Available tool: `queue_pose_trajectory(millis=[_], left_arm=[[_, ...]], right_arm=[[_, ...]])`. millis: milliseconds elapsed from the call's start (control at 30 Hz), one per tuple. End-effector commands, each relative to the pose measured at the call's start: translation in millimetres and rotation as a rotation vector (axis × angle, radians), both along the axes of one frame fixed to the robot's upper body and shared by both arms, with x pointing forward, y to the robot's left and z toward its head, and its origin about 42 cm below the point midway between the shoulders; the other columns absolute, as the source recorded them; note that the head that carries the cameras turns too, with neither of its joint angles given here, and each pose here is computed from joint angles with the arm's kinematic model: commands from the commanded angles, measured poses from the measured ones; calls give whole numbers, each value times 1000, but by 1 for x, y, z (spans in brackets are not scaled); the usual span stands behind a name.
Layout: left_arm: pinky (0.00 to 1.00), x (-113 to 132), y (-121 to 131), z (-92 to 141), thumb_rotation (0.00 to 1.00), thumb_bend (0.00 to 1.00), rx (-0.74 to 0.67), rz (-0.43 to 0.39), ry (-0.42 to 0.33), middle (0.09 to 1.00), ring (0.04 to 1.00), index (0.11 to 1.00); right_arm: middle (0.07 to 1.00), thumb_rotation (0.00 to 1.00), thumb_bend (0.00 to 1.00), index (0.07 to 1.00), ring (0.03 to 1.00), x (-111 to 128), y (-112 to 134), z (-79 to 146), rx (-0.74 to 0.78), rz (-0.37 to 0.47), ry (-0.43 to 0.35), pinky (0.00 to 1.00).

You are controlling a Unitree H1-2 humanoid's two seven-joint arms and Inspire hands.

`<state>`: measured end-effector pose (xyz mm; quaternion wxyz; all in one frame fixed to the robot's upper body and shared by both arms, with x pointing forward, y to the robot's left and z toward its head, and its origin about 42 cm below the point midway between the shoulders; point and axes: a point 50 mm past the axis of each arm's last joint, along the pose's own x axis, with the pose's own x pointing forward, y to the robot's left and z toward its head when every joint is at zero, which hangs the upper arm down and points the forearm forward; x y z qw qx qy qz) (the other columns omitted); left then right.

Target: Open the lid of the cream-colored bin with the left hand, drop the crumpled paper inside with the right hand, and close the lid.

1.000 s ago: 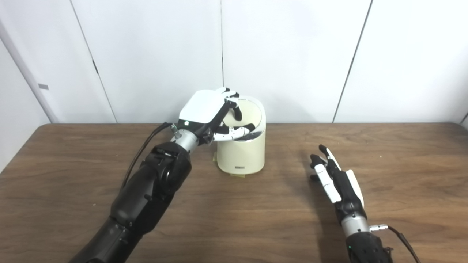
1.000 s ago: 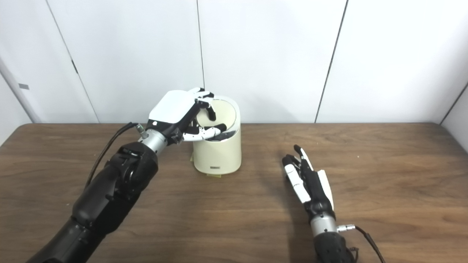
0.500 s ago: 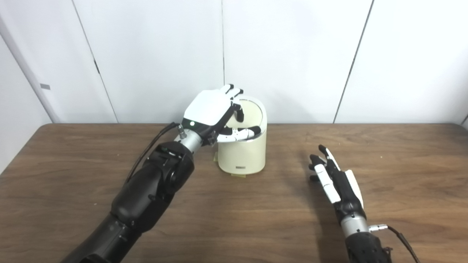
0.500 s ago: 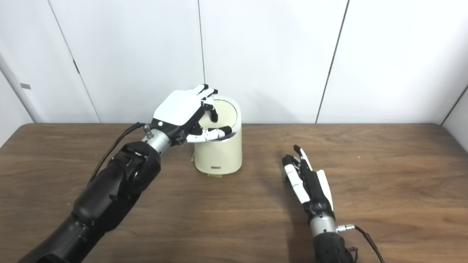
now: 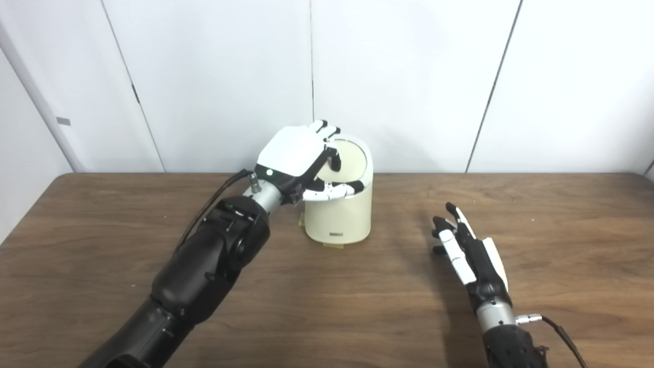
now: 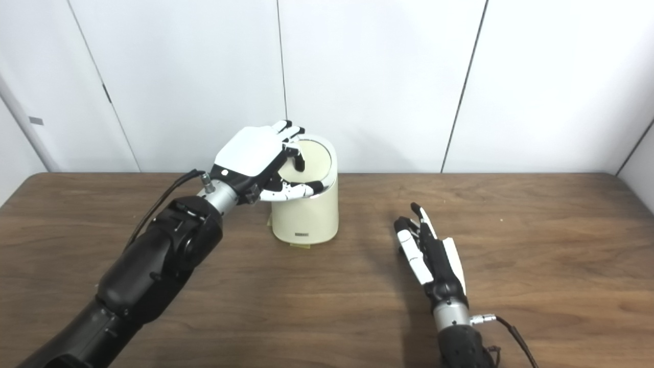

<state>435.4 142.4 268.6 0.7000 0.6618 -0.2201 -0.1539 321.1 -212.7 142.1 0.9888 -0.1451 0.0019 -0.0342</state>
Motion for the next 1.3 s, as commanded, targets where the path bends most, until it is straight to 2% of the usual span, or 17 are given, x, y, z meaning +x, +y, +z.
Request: queue_pose_trajectory(millis=[0,167,233,333,433,500,600,767,833,900,1000,1067,1167,1267], left_arm=[[850,-2,4,-12,810,561,-31,2,55,918,953,722],[787,-9,16,0,751,539,-255,0,41,878,895,745],[804,-15,22,6,772,538,-335,17,58,882,892,809],[804,-26,32,12,817,551,-466,54,132,898,896,880],[821,-39,46,12,785,540,-660,94,219,932,917,929],[860,-46,55,8,770,525,-775,93,240,939,930,950],[892,-55,72,0,775,499,-908,113,234,926,927,960],[930,-76,102,-26,831,417,-963,167,207,930,946,942],[908,-85,111,-38,777,409,-977,199,210,930,941,937],[880,-99,121,-57,769,424,-1035,266,228,933,936,943],[902,-113,128,-76,803,443,-1073,327,234,938,943,960],[939,-122,133,-89,838,445,-1117,355,260,943,957,966],[990,-130,135,-101,808,421,-1209,374,297,943,970,967],[968,-136,137,-112,775,378,-1284,386,334,948,968,974]], right_arm=[[862,937,520,967,817,7,2,20,2,5,-86,694],[860,943,512,967,817,7,2,19,-6,4,-85,693],[861,942,515,967,817,7,2,19,-2,4,-83,705],[861,937,519,965,817,8,2,19,-3,4,-82,709],[860,932,520,964,820,9,1,17,-1,5,-79,704],[861,936,520,966,820,9,0,16,-1,6,-75,705],[865,934,516,967,819,10,0,16,10,9,-76,707],[870,943,542,961,821,9,-1,16,10,14,-72,700],[873,942,548,959,823,9,-2,16,7,17,-68,704],[875,932,548,958,824,9,-3,16,3,19,-62,708],[875,927,555,956,827,7,-5,16,-8,22,-60,717],[875,925,559,957,826,6,-6,16,-2,21,-57,719],[875,932,526,956,824,5,-8,17,-1,18,-56,710],[879,960,510,960,834,4,-11,18,-3,11,-53,723]])
